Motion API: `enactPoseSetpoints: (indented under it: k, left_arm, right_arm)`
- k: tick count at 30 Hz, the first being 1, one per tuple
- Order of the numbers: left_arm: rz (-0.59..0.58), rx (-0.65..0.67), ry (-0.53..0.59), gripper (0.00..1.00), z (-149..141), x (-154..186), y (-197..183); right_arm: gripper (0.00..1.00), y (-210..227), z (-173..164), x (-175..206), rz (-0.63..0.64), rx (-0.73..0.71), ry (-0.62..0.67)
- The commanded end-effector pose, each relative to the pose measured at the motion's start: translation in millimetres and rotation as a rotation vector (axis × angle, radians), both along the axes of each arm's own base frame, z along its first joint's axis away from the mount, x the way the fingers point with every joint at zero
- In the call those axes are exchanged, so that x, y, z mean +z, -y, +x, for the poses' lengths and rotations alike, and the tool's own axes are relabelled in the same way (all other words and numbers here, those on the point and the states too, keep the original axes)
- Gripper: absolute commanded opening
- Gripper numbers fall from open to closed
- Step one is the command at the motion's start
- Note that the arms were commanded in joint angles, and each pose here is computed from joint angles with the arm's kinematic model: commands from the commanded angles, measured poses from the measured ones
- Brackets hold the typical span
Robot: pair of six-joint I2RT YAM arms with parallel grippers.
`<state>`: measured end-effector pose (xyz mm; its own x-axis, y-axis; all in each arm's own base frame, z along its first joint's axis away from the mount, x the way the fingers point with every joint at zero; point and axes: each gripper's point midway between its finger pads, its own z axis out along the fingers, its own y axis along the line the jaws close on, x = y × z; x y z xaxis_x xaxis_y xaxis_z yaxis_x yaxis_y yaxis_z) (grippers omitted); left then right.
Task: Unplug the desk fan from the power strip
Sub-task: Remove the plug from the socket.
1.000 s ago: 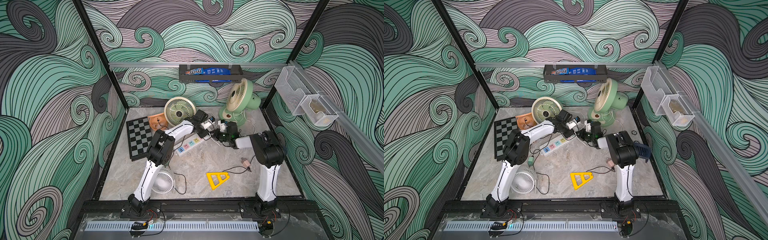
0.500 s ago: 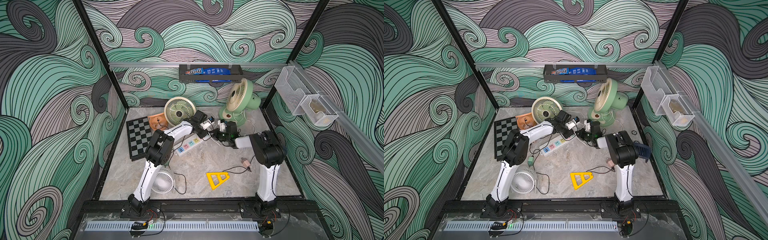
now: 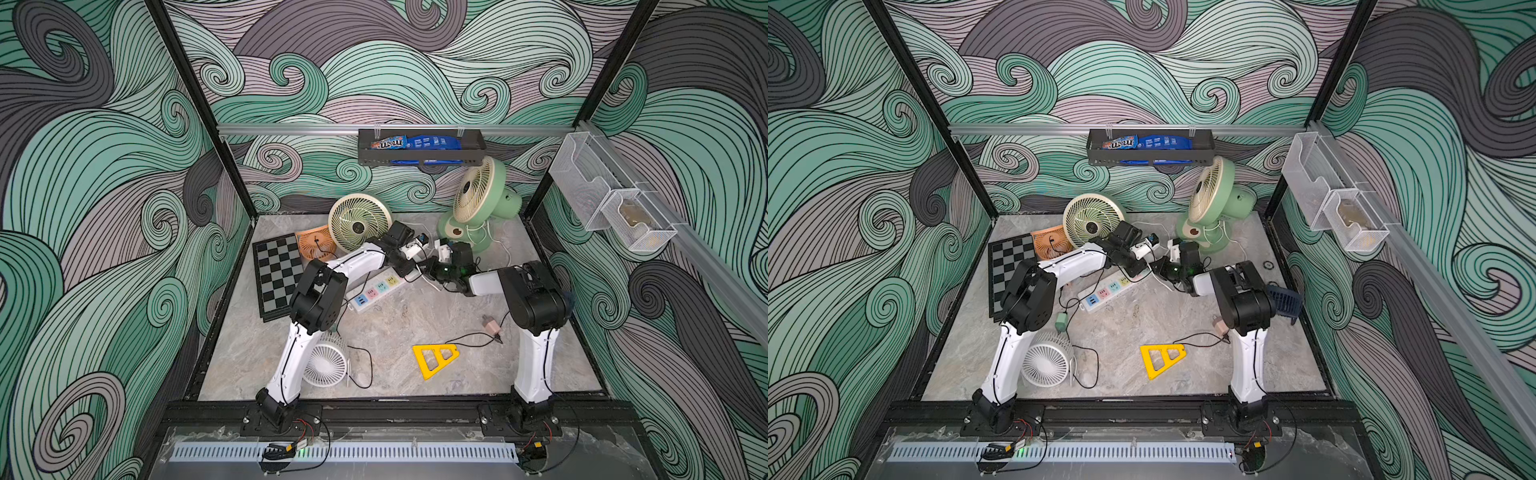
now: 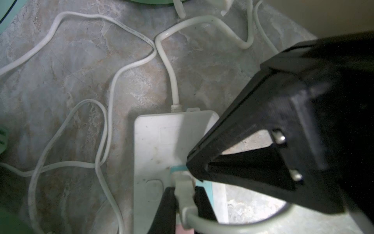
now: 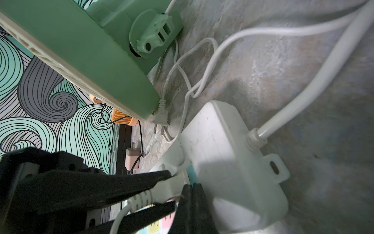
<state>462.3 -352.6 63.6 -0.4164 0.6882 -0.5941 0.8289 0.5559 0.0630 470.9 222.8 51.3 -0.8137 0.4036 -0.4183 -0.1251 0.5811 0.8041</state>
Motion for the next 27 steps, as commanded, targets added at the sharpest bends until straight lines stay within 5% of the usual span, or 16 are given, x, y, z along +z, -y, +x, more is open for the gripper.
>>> enactPoseSetpoints:
  k: [1, 5, 12, 20, 27]
  left_arm:
    - [-0.077, 0.042, -0.051, 0.0, 8.0, 21.0, -2.1]
    - [-0.088, -0.009, -0.059, 0.0, 2.0, 23.8, 1.2]
    - [0.039, -0.029, 0.117, 0.0, 2.3, 25.3, -0.4]
    - [-0.127, -0.001, -0.093, 0.0, 6.5, 32.8, -2.7]
    - [0.001, -0.019, 0.073, 0.0, 1.9, 26.9, -2.3]
  right_arm:
    - [0.03, 11.8, -32.7, -73.0, -0.106, -0.031, -0.238]
    - [0.03, 11.7, -33.6, -73.6, -0.107, -0.031, -0.24]
    - [0.03, 11.3, -34.1, -72.9, -0.107, -0.03, -0.236]
    - [0.03, 9.6, -33.9, -73.0, -0.109, -0.028, -0.233]
    - [0.03, 8.4, -33.8, -73.3, -0.11, -0.027, -0.233]
